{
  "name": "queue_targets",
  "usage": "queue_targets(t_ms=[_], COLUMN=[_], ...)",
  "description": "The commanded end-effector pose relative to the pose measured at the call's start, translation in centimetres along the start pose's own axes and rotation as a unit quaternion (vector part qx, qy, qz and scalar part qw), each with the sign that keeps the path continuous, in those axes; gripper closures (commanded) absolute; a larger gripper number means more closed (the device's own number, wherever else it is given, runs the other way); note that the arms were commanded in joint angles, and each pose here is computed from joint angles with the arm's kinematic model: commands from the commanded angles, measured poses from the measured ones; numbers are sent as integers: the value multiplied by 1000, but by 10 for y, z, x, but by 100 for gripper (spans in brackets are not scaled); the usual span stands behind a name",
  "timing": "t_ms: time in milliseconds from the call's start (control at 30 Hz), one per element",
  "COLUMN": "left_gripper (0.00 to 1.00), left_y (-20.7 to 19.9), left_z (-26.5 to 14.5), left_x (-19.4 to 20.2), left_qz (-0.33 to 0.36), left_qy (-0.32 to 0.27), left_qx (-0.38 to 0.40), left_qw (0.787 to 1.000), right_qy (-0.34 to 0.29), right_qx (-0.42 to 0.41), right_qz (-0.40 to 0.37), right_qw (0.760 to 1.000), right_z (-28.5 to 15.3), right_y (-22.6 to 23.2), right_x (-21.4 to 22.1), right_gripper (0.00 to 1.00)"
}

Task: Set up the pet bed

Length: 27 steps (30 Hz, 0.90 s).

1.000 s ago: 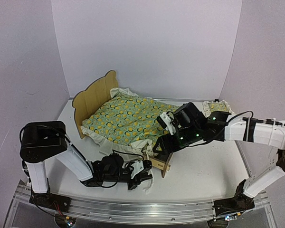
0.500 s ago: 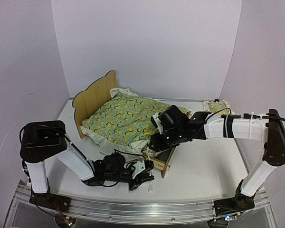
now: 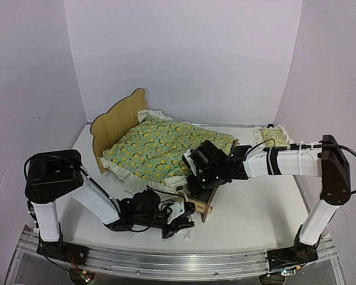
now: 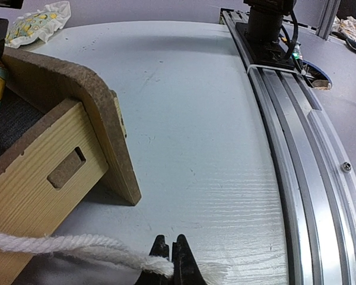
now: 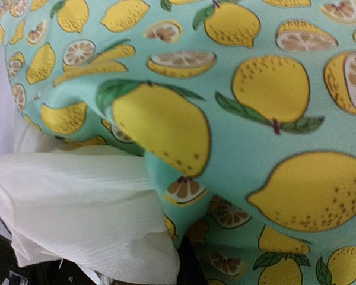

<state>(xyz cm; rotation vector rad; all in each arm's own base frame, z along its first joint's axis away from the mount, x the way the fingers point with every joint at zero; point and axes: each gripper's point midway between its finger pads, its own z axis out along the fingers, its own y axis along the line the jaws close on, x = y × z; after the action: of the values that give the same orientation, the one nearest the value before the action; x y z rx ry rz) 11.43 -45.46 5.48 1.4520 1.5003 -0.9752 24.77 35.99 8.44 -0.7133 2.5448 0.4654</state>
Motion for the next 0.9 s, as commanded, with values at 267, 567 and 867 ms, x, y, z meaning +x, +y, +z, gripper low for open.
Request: queue_targets(t_ms=[267,567,867], left_gripper=[100,100,100], left_y=[-8,-10,-4], left_z=[19,10,19], left_x=[-6,17,19], left_qz=[28,18,34], left_qy=[20,95,125], left_qx=[39,44,43], left_qw=[999,994,991], right_qy=[114,86,15], right_qx=[8,32,60], right_qz=[-117,-120,4], right_qw=[987,988,998], right_z=[-80,-64,-72], right_y=[-13,-19,-27], right_x=[49,37,6], right_gripper=[100,100,42])
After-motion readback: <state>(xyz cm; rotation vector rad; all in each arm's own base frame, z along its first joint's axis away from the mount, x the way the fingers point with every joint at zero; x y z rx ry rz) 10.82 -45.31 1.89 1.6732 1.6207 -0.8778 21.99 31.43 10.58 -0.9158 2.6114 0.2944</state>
